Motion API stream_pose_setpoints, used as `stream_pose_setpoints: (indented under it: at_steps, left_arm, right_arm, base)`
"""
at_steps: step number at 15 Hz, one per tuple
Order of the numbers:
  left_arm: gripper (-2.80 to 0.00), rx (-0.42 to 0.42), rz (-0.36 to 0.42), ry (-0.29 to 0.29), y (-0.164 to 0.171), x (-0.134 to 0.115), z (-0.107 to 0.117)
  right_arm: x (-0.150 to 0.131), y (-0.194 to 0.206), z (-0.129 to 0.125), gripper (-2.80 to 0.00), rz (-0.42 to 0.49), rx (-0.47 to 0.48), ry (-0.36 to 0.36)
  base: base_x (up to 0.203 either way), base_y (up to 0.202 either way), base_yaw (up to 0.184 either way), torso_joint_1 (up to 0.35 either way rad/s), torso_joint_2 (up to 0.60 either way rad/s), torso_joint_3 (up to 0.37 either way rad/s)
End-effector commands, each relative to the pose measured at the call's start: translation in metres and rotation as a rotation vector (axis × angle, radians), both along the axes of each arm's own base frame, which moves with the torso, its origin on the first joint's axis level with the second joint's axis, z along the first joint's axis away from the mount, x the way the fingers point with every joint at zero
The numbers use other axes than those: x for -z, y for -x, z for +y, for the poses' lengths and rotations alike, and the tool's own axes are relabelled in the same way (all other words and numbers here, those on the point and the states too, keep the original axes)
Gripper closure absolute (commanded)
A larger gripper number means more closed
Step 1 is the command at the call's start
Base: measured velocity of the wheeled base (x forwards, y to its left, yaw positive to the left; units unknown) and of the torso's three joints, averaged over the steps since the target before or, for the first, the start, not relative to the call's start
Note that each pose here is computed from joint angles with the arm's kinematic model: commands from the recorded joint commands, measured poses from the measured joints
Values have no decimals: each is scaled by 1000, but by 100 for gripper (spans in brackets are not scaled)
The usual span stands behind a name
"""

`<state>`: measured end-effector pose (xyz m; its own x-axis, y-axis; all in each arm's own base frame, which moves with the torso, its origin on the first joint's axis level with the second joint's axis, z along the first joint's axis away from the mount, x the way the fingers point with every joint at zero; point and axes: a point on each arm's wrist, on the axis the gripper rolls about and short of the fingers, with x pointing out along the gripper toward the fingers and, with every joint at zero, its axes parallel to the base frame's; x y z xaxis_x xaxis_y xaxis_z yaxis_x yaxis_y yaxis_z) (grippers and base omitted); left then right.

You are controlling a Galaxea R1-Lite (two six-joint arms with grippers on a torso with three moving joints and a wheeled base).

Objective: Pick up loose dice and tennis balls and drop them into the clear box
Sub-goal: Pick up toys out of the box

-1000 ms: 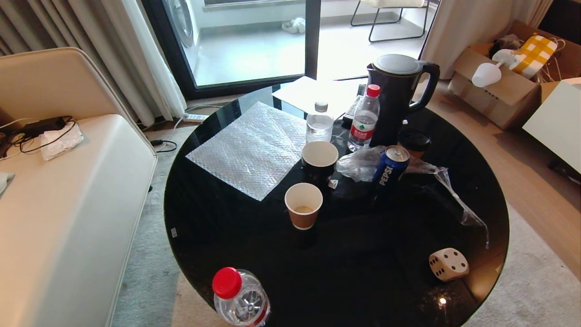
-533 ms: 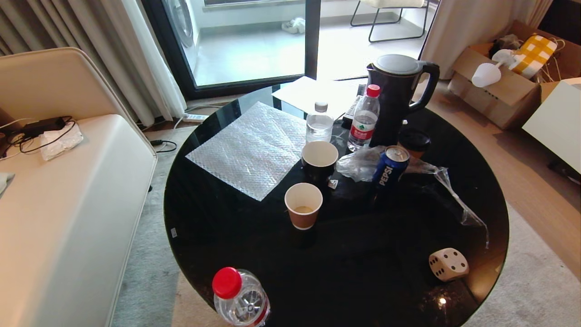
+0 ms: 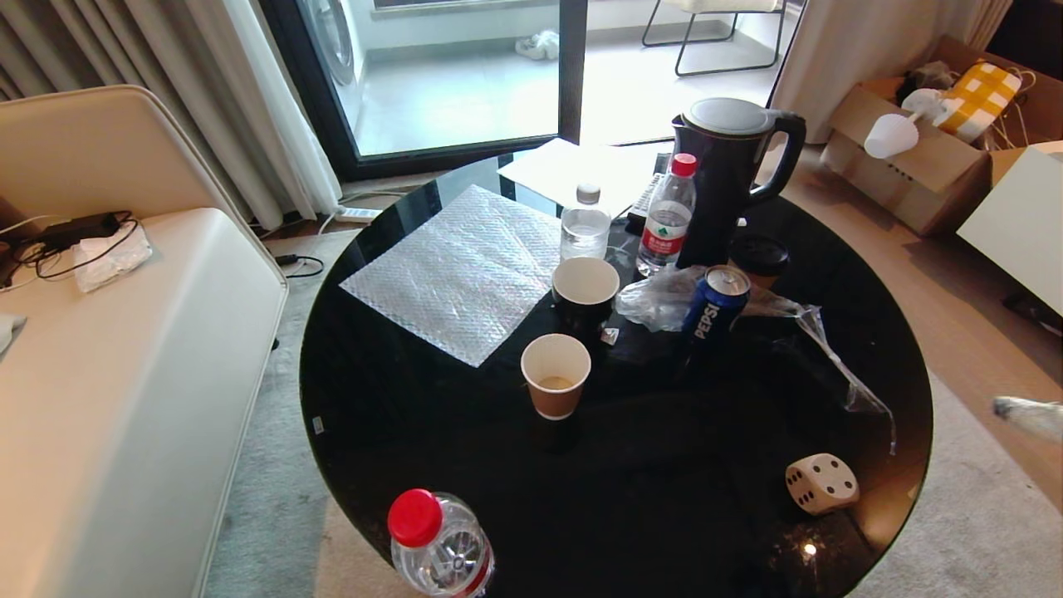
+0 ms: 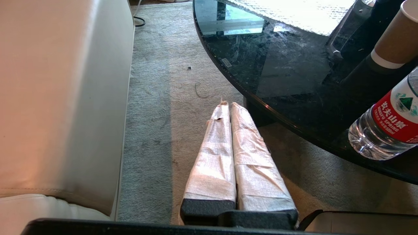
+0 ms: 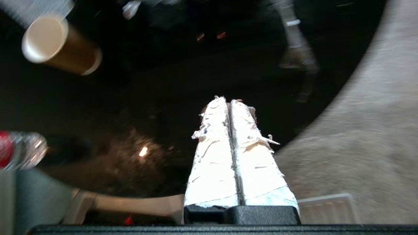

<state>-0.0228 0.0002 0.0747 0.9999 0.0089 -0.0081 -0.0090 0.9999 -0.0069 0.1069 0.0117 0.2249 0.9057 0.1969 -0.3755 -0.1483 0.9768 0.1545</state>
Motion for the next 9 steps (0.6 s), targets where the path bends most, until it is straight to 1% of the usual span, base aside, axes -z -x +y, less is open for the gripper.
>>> stream_pose_setpoints:
  at_steps: [1, 3, 4, 5, 7, 8, 9]
  left_arm:
    - [0, 0, 0, 1, 0, 0, 0]
    - [0, 0, 0, 1, 0, 0, 0]
    - [0, 0, 0, 1, 0, 0, 0]
    - [0, 0, 0, 1, 0, 0, 0]
    - [0, 0, 0, 1, 0, 0, 0]
    - [0, 0, 0, 1, 0, 0, 0]
    - [0, 0, 0, 1, 0, 0, 0]
  right_arm:
    - [19, -27, 6, 0, 140, -44, 1]
    - [35, -41, 9, 0, 230, -77, -4]
    - [40, -45, 10, 0, 260, -104, -11]
    - [43, -48, 11, -280, 274, -120, -12]
    - [43, -50, 11, -280, 274, -124, -12]
    - [46, -57, 12, -280, 287, -123, -9]
    - [52, -67, 13, -280, 319, -123, -2]
  base:
    - [0, 0, 0, 0, 0, 0]
    - [0, 0, 0, 0, 0, 0]
    - [0, 0, 0, 0, 0, 0]
    - [0, 0, 0, 0, 0, 0]
    - [0, 0, 0, 0, 0, 0]
    - [0, 0, 0, 0, 0, 0]
    - [0, 0, 0, 0, 0, 0]
